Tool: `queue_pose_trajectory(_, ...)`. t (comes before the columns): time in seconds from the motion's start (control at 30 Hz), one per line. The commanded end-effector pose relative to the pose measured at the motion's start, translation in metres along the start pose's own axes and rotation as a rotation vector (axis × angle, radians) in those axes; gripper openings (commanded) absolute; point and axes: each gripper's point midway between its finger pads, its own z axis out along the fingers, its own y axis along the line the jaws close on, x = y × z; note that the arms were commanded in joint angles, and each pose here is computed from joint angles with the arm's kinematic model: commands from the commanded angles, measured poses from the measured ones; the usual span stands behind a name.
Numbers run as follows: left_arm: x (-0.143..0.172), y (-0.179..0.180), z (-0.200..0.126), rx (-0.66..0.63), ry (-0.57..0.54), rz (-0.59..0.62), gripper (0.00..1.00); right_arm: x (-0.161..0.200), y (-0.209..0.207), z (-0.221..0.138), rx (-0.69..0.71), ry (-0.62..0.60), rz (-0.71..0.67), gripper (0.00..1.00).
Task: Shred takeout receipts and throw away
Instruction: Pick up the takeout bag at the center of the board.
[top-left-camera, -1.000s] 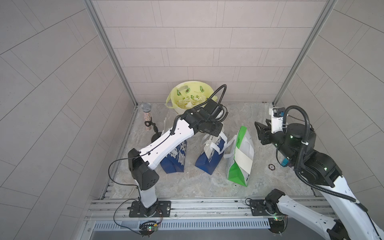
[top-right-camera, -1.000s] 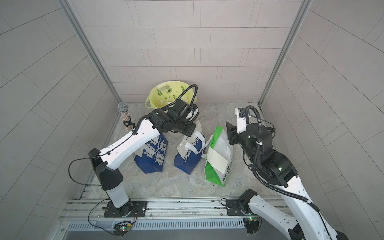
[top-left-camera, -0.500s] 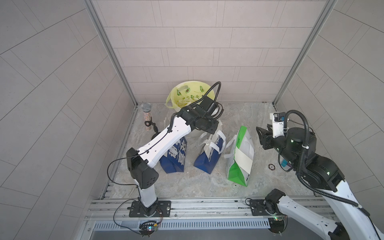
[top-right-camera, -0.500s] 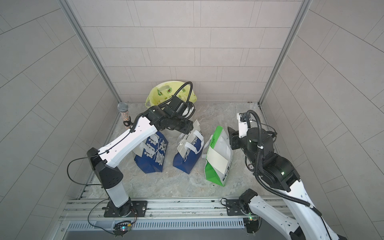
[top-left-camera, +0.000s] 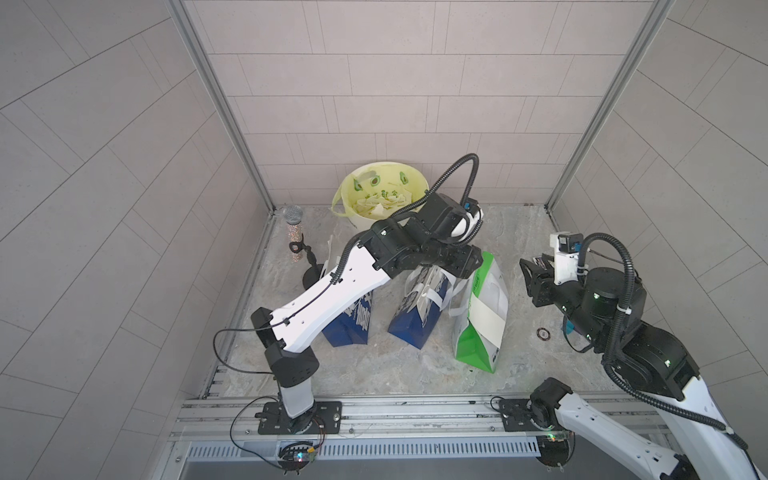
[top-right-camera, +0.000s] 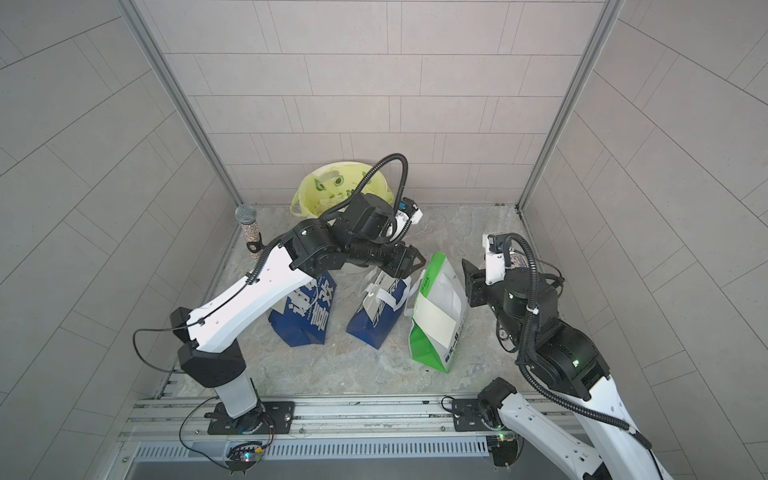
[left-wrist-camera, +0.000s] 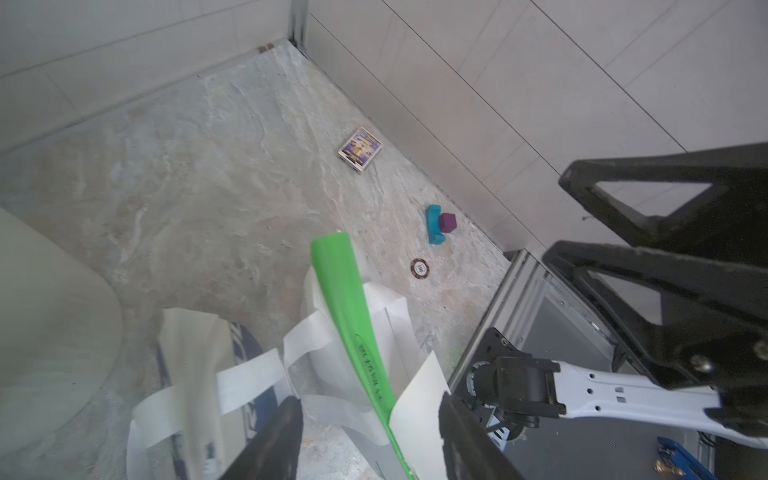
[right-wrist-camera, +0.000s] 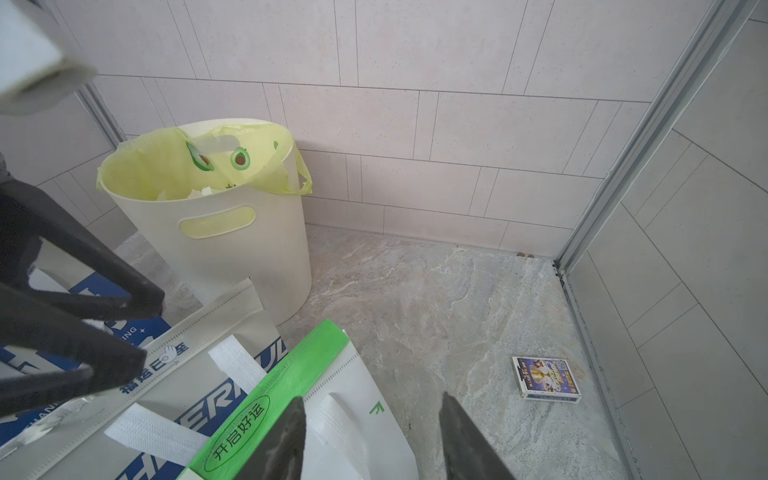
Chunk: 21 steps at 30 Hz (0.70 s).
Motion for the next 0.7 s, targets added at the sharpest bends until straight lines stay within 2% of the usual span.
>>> queue_pose_trajectory(0.0, 0.012, 0.0, 0.016, -0.005, 0.064, -0.056, 0.57, -0.001, -0.007, -0.007, 0.025, -0.019, 0.003, 0.52)
queue_pose_trajectory(0.2, 0.032, 0.005, 0.038, -0.031, 0.179, -0.099, 0.56, 0.005, -0.009, -0.012, 0.019, -0.003, 0.013, 0.51)
queue_pose_trajectory(0.4, 0.033, 0.013, 0.05, -0.059, 0.194, -0.077, 0.55, 0.011, -0.01, -0.018, 0.008, 0.013, 0.033, 0.51)
queue_pose_trajectory(0.67, 0.035, 0.028, 0.065, -0.089, 0.22, -0.085, 0.4, 0.009, -0.011, -0.022, 0.008, 0.015, 0.037, 0.51)
